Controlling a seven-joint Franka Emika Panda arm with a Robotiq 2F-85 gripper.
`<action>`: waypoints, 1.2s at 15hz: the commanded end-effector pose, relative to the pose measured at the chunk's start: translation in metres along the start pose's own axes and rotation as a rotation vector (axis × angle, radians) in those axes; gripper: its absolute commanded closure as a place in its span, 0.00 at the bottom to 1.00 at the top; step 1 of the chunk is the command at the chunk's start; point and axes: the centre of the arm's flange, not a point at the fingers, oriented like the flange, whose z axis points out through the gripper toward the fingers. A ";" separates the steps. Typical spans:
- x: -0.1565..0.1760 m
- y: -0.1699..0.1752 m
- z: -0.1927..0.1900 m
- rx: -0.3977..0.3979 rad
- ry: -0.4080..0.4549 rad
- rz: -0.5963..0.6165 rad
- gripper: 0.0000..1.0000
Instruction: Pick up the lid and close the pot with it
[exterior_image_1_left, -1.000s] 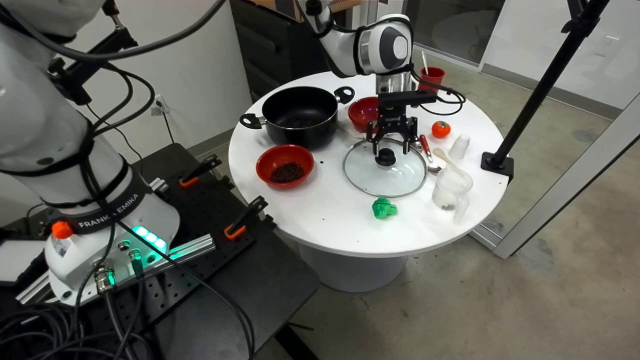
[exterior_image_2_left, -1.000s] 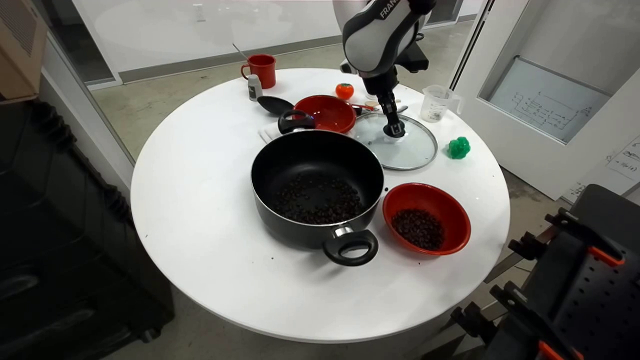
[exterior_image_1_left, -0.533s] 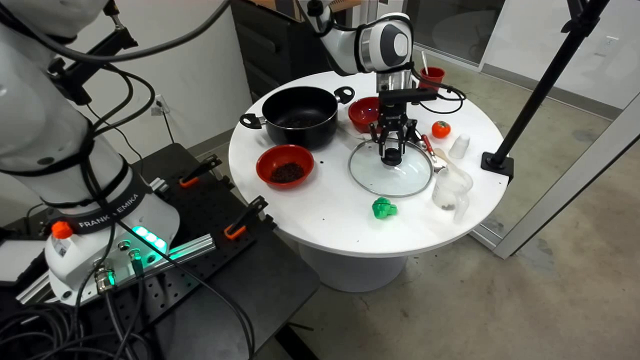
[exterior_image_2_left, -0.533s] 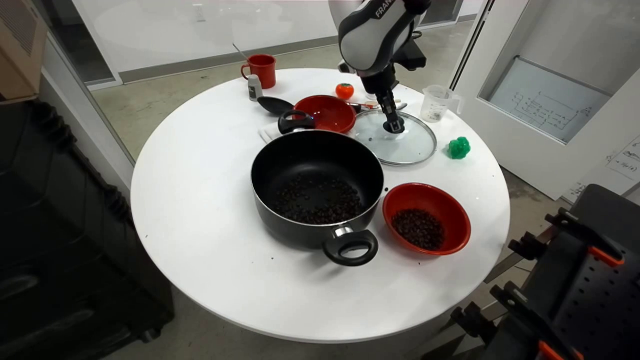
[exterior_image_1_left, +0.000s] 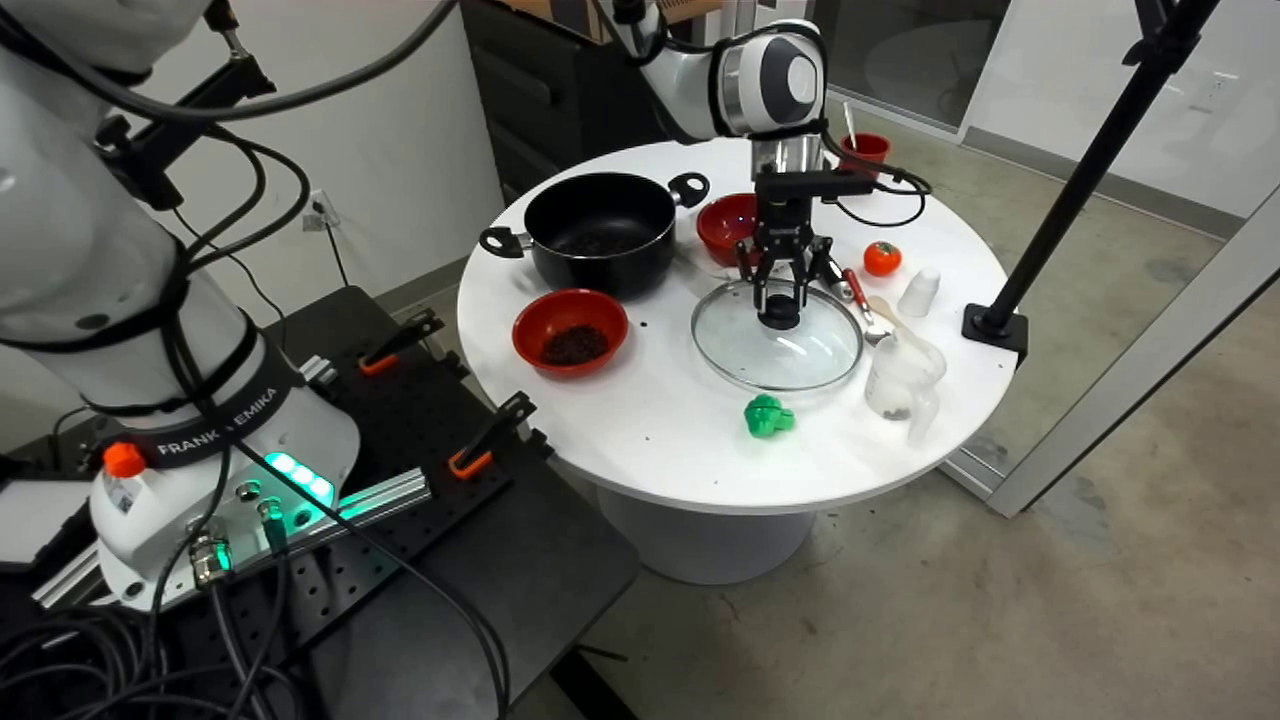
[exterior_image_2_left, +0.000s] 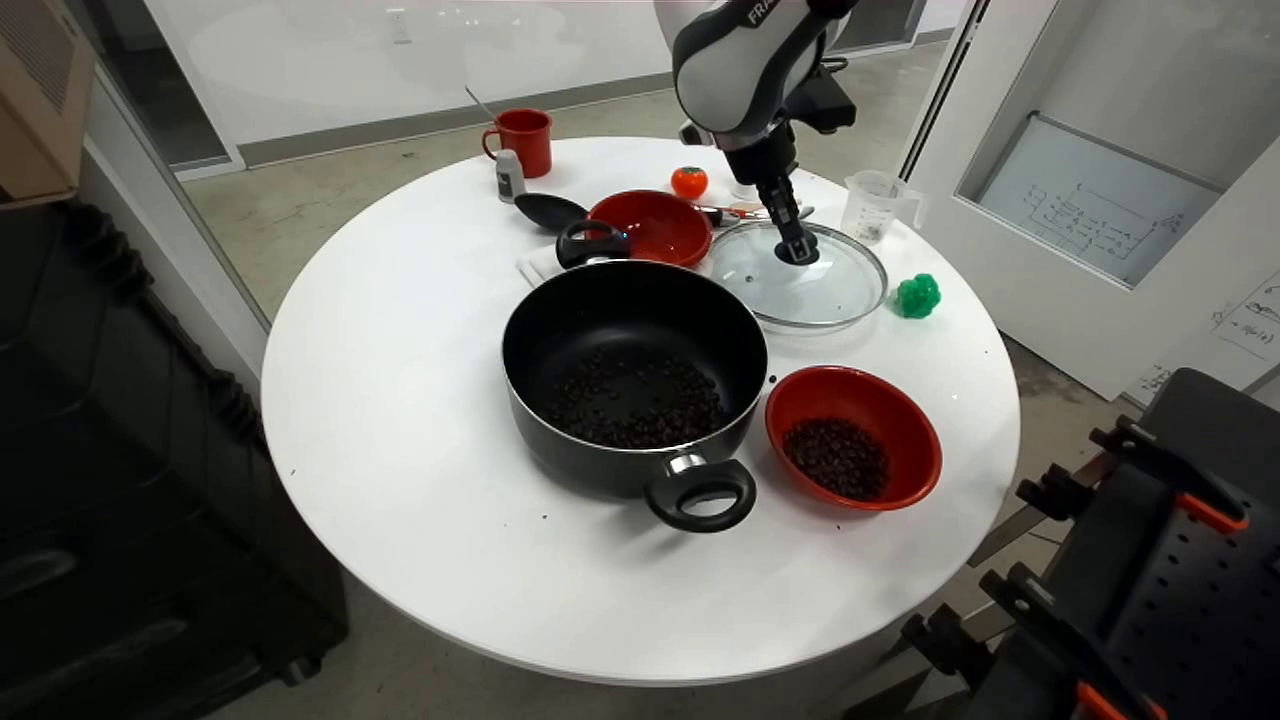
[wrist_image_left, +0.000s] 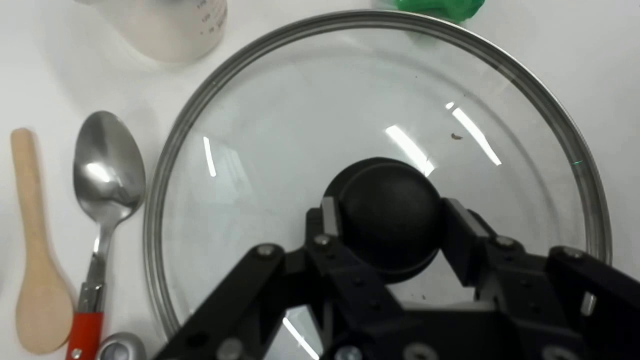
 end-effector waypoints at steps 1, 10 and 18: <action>-0.019 -0.007 -0.029 0.004 -0.044 0.020 0.74; -0.065 -0.012 -0.085 -0.043 -0.007 0.116 0.74; -0.087 -0.015 -0.134 -0.079 0.059 0.144 0.74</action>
